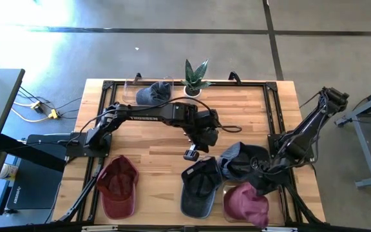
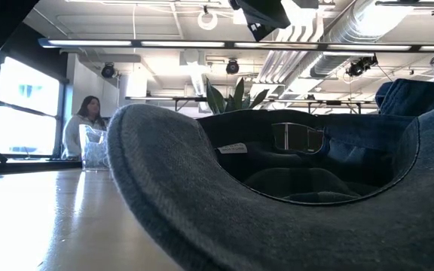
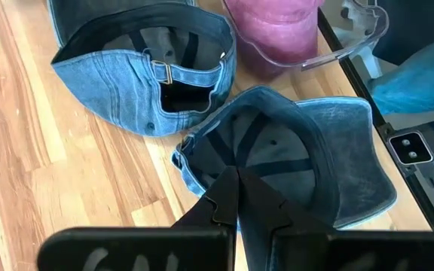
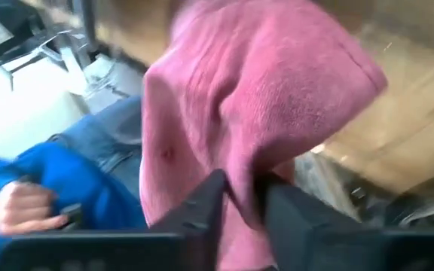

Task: Pick & Place hat
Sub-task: Put the top red cap into the bottom transparent bin

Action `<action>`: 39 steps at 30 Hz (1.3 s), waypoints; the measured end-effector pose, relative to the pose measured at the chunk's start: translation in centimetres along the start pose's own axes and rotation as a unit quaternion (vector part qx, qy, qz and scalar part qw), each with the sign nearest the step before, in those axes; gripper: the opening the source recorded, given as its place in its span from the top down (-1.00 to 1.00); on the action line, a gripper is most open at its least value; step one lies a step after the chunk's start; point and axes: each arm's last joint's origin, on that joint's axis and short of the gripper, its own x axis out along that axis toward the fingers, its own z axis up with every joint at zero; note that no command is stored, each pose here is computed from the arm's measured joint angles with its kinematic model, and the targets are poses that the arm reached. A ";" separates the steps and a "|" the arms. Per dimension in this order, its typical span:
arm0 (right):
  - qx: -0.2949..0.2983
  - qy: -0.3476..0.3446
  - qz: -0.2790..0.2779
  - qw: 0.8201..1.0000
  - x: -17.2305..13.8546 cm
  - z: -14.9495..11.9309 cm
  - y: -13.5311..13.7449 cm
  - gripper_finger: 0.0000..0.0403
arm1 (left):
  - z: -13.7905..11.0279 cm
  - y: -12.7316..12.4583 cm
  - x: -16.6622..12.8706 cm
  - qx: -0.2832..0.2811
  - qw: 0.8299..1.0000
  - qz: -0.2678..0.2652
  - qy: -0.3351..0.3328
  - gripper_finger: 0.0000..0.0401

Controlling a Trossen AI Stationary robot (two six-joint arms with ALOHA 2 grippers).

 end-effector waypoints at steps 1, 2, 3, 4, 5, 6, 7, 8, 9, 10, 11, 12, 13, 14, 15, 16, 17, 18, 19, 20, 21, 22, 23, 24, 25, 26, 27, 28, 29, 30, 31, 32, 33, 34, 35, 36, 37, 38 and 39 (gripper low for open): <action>0.005 0.006 0.007 1.000 -0.2 -0.3 0.3 0.74 | 0.0 0.0 0.0 0.001 1.000 0.000 0.000 1.00; 0.008 0.014 0.012 1.000 -0.4 -0.6 0.7 0.86 | 0.0 0.0 0.0 0.003 1.000 0.000 0.000 1.00; 0.010 0.026 0.013 1.000 -0.6 -0.9 1.0 0.93 | 0.0 0.0 0.0 0.004 1.000 0.000 0.000 1.00; 0.013 0.037 0.011 0.999 -0.8 -1.2 1.2 0.94 | 0.0 0.0 0.0 0.004 1.000 0.000 0.000 1.00; 0.017 0.046 0.005 0.999 -0.8 -1.3 1.4 0.92 | 0.0 0.0 0.0 0.004 1.000 0.000 0.000 1.00; 0.022 0.051 -0.003 0.998 -0.7 -1.4 1.4 0.89 | 0.0 0.0 0.0 0.005 1.000 0.000 -0.001 1.00; 0.027 0.052 -0.015 0.998 -0.5 -1.3 1.3 0.87 | 0.0 0.0 0.0 0.005 1.000 0.000 -0.001 1.00; 0.032 0.053 -0.032 0.998 -0.3 -1.1 1.0 0.88 | 0.0 0.0 0.0 0.005 1.000 0.001 -0.001 1.00; 0.038 0.055 -0.051 0.996 0.0 -0.9 0.6 0.90 | 0.0 0.0 0.0 0.006 1.000 0.002 -0.002 1.00; 0.044 0.055 -0.070 0.995 0.2 -0.7 0.2 0.94 | 0.1 0.0 0.0 0.006 1.000 0.002 -0.004 1.00; 0.049 0.051 -0.086 0.994 0.4 -0.4 -0.3 0.96 | 0.1 0.0 0.0 0.006 1.000 0.003 -0.004 1.00; 0.051 0.047 -0.095 0.993 0.6 -0.2 -0.7 0.97 | 0.1 0.0 0.0 0.006 1.000 0.003 -0.004 1.00; 0.052 0.044 -0.099 0.993 0.7 0.1 -1.0 0.97 | 0.1 0.0 0.0 0.006 1.000 0.003 -0.004 1.00; 0.053 0.041 -0.101 0.993 0.8 0.3 -1.2 0.94 | 0.1 0.0 0.0 0.006 1.000 0.002 -0.004 1.00; 0.054 0.037 -0.106 0.992 0.9 0.5 -1.5 0.91 | 0.1 0.0 0.0 0.009 1.000 0.002 -0.003 1.00; 0.055 0.033 -0.110 0.992 1.0 0.7 -1.7 0.88 | 0.1 0.0 0.0 0.011 1.000 0.002 -0.003 1.00; 0.053 0.032 -0.113 0.992 1.1 0.8 -1.9 0.85 | 0.0 0.0 0.0 0.013 1.000 0.002 -0.001 1.00; 0.050 0.031 -0.120 0.991 1.1 0.9 -2.0 0.81 | 0.0 0.0 0.0 0.012 1.000 0.001 0.000 1.00; 0.048 0.029 -0.134 0.989 1.0 1.0 -2.3 0.77 | 0.0 0.0 0.0 0.013 1.000 0.001 0.001 1.00; 0.047 0.027 -0.151 0.987 1.0 1.1 -2.6 0.73 | 0.0 0.0 0.0 0.013 1.000 0.001 0.001 1.00; 0.049 0.026 -0.167 0.984 0.9 1.2 -2.8 0.68 | 0.0 0.0 0.0 0.013 1.000 0.001 0.001 1.00; 0.049 0.023 -0.178 0.983 0.8 1.2 -3.1 0.63 | 0.0 0.0 0.0 0.013 1.000 0.001 0.001 1.00; 0.048 0.019 -0.182 0.982 0.6 1.3 -3.2 0.57 | 0.0 0.0 0.0 0.013 1.000 0.001 0.001 1.00; 0.044 0.016 -0.181 0.982 0.4 1.3 -3.2 0.51 | 0.0 0.0 0.0 0.012 1.000 0.001 0.001 1.00; 0.040 0.011 -0.179 0.983 0.1 1.2 -3.2 0.44 | 0.0 0.0 0.0 0.012 1.000 0.001 0.001 1.00; 0.030 0.010 -0.175 0.984 -0.2 1.0 -3.0 0.38 | -0.1 0.0 0.0 0.012 1.000 0.001 0.003 1.00; 0.024 0.008 -0.174 0.984 -0.6 0.9 -2.8 0.32 | -0.1 0.0 0.0 0.011 1.000 0.000 0.005 1.00; 0.016 0.004 -0.175 0.984 -1.0 0.7 -2.7 0.27 | -0.1 0.0 0.0 0.010 1.000 0.000 0.006 1.00; 0.007 0.001 -0.175 0.985 -1.4 0.5 -2.5 0.23 | -0.1 0.0 0.0 0.010 1.000 0.000 0.006 1.00; -0.002 0.000 -0.171 0.985 -1.9 0.2 -2.2 0.20 | -0.2 0.0 0.0 0.010 1.000 0.000 0.008 1.00; -0.014 0.002 -0.164 0.986 -2.3 -0.1 -1.8 0.18 | -0.2 0.0 0.0 0.009 1.000 0.003 0.009 1.00; -0.029 0.007 -0.159 0.987 -2.7 -0.6 -1.4 0.17 | -0.2 0.0 0.0 0.009 1.000 0.008 0.011 1.00; -0.046 0.011 -0.151 0.987 -3.1 -1.0 -0.9 0.16 | -0.2 0.1 0.0 0.009 1.000 0.013 0.014 1.00; -0.068 0.015 -0.139 0.988 -3.5 -1.5 -0.3 0.17 | -0.3 0.1 0.0 0.008 1.000 0.019 0.018 1.00; -0.094 0.017 -0.120 0.988 -3.8 -2.0 0.5 0.18 | -0.3 0.1 0.0 0.007 1.000 0.023 0.019 1.00; -0.122 0.015 -0.097 0.988 -4.2 -2.6 1.3 0.19 | -0.3 0.1 0.0 0.005 0.999 0.028 0.020 1.00; -0.153 0.013 -0.070 0.986 -4.5 -3.2 2.2 0.21 | -0.3 0.2 0.0 0.003 0.999 0.033 0.022 1.00; -0.188 0.010 -0.044 0.981 -4.6 -3.8 3.0 0.23 | -0.3 0.2 0.0 -0.002 0.999 0.034 0.022 1.00; -0.222 0.013 -0.019 0.975 -4.5 -4.4 3.9 0.26 | -0.3 0.2 0.0 -0.004 0.999 0.036 0.023 1.00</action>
